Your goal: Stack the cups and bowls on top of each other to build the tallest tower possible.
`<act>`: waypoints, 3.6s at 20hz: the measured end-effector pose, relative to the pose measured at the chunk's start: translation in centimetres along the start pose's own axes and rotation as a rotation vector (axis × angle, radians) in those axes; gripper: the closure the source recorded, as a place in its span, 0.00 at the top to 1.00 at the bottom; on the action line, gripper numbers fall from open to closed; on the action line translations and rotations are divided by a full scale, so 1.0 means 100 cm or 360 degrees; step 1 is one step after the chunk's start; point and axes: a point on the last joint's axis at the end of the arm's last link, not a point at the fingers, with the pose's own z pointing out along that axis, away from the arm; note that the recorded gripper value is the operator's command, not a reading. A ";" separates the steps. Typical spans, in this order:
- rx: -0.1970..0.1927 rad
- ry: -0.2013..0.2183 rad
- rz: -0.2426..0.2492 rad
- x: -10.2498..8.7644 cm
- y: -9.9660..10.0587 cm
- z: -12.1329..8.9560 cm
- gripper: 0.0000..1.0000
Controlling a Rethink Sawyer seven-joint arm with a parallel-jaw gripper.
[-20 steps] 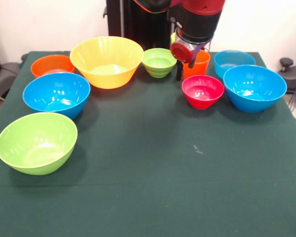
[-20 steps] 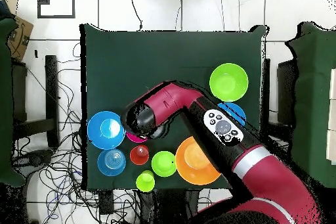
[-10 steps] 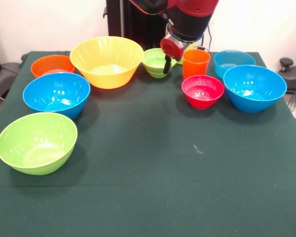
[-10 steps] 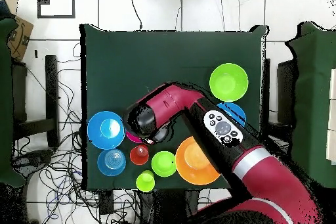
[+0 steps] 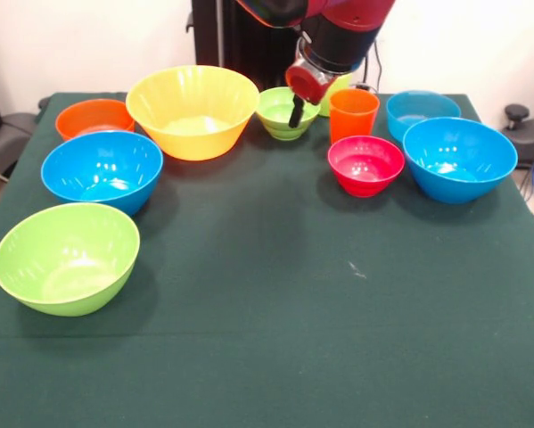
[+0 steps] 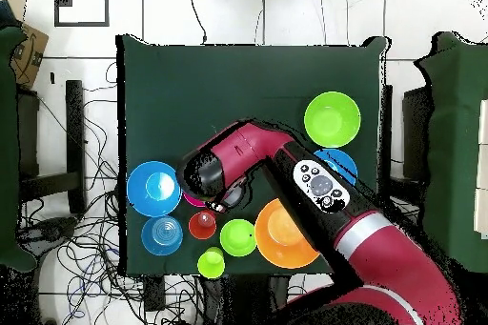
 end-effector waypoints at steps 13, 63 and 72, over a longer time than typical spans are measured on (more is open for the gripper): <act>0.0013 0.0030 -0.0050 -0.004 0.003 0.022 1.00; -0.0009 0.0412 0.0010 0.022 0.001 0.050 1.00; -0.0010 0.0424 0.0057 0.036 -0.009 0.050 1.00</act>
